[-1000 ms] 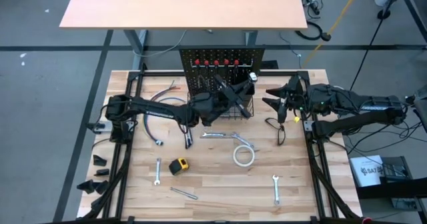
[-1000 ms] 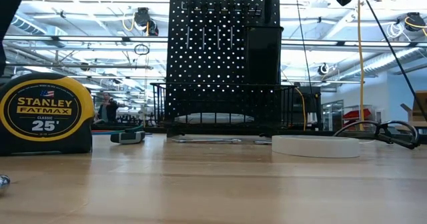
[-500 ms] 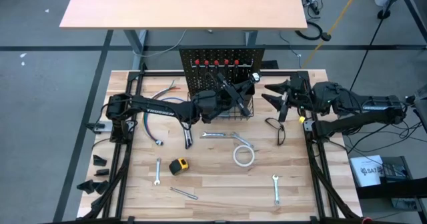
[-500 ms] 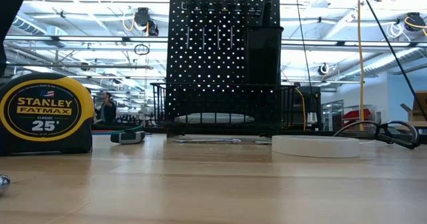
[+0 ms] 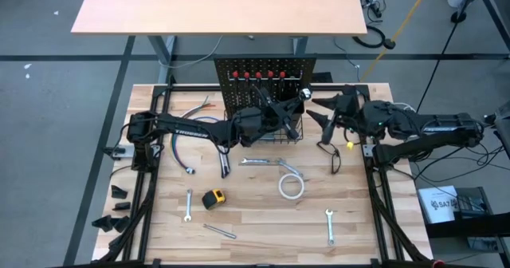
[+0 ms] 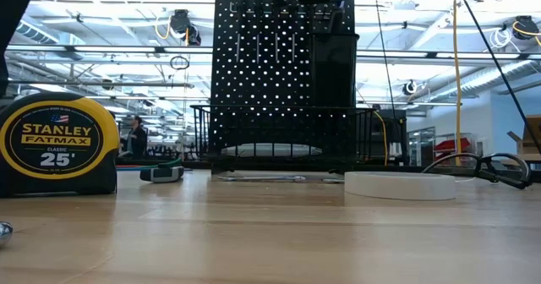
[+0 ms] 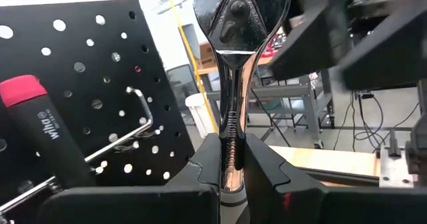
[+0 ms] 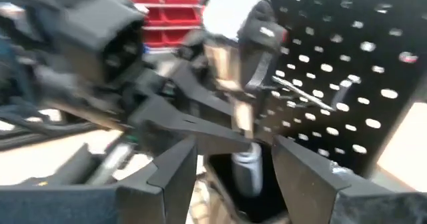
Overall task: Hang tools onto peg board
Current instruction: Put the ratchet wrench into the pegboard bin
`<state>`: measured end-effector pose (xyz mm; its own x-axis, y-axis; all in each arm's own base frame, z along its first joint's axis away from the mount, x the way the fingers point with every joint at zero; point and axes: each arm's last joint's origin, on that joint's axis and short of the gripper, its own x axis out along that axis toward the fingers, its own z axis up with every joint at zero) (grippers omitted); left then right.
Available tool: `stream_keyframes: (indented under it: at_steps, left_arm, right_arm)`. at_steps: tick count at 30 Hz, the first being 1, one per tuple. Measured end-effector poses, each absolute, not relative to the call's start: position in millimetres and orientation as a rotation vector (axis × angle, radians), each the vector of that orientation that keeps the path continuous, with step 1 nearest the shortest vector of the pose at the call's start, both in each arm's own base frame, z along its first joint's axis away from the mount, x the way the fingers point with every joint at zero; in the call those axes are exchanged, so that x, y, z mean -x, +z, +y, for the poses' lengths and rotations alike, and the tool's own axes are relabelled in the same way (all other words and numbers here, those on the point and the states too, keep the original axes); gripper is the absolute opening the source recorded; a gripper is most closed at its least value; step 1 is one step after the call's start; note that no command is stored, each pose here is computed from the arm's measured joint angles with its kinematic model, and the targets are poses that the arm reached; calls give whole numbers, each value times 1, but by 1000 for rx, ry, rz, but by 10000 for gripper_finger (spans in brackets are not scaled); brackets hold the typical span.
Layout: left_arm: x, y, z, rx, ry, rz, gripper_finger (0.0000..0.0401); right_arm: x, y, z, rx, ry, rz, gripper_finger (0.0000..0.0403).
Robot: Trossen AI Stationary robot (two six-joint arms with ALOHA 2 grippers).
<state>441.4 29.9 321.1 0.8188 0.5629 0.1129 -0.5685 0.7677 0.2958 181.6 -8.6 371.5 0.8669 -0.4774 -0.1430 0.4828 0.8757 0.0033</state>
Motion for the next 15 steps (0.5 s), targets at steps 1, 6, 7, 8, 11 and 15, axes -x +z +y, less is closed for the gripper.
stream_keyframes:
  at_steps: [1, 6, 7, 8, 11, 15]
  left_arm:
    - [-441, 321, 30, -326, 614, -19, 28]
    - [-442, 320, 31, -328, 613, -4, 28]
    - [-442, 319, 31, -330, 612, 1, 28]
    - [-442, 319, 31, -330, 612, 4, 28]
    - [-442, 319, 31, -331, 611, 7, 28]
    - [-441, 319, 31, -329, 630, 10, 28]
  right_arm:
    - [-182, 371, -9, -31, -524, 142, 187]
    - [-182, 377, -10, 1, -541, 100, 187]
    - [-182, 379, -10, -3, -535, 77, 187]
    - [-182, 381, -9, -5, -521, 57, 187]
    - [-184, 387, -9, -23, -519, -5, 187]
    - [-188, 388, -10, -61, -526, -36, 187]
